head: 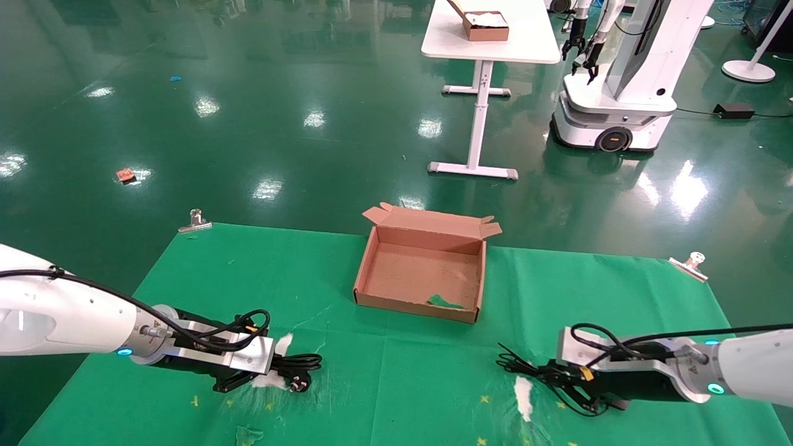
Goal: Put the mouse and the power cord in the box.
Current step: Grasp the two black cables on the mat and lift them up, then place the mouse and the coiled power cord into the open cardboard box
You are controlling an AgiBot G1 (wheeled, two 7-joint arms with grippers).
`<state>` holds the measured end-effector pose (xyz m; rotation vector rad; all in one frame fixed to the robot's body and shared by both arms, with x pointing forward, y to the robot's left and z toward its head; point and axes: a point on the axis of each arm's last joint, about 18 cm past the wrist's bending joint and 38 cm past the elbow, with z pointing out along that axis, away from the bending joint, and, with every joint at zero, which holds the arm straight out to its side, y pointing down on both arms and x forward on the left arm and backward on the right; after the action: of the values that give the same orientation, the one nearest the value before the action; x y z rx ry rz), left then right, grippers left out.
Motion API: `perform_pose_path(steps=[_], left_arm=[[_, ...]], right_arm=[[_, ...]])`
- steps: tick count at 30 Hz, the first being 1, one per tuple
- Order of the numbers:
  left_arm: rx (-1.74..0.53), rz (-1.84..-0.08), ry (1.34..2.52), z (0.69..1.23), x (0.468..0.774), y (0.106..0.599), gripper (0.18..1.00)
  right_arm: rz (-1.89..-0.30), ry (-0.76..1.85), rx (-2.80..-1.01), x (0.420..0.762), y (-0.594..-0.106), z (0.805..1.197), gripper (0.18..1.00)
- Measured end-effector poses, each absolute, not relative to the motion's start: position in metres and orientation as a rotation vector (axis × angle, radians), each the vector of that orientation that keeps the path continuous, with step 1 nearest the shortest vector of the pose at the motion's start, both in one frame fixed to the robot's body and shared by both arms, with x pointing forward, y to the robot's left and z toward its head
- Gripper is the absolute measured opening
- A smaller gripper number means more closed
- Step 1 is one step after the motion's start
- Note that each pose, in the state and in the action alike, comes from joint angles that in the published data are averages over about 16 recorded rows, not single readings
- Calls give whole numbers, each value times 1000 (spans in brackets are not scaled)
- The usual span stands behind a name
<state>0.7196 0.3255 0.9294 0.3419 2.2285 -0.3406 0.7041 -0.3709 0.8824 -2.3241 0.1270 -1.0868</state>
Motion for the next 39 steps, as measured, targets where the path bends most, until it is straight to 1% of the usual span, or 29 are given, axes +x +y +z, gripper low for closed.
perform_pose_path(steps=[3,6,10,14,19,24,27,30,34,39], left_arm=[[324,-383,2202,945,716,328,271],[299,-449,2158,969,711,330,263],[255,-571,2071,1010,701,331,260],[206,-721,1958,1056,692,323,259],[171,-878,1809,1112,686,302,258],[160,-966,1688,1156,686,272,258],[163,-979,1637,1174,688,255,258],[176,-959,1605,1185,690,243,257],[195,-921,1592,1189,692,238,257],[215,-869,1614,1179,695,245,257]], right_arm=[[-1109,110,-2302,703,-373,897,224],[-1149,82,-2271,701,-376,920,217],[-1225,32,-2223,695,-381,963,211],[-1315,-34,-2171,689,-379,1012,209],[-1425,-139,-2110,686,-359,1066,208],[-1511,-232,-2051,698,-316,1100,207],[-1554,-253,-2014,712,-285,1108,207],[-1585,-247,-1988,729,-258,1103,207],[-1608,-213,-1979,748,-232,1083,206],[-1608,-175,-2004,765,-215,1046,206]])
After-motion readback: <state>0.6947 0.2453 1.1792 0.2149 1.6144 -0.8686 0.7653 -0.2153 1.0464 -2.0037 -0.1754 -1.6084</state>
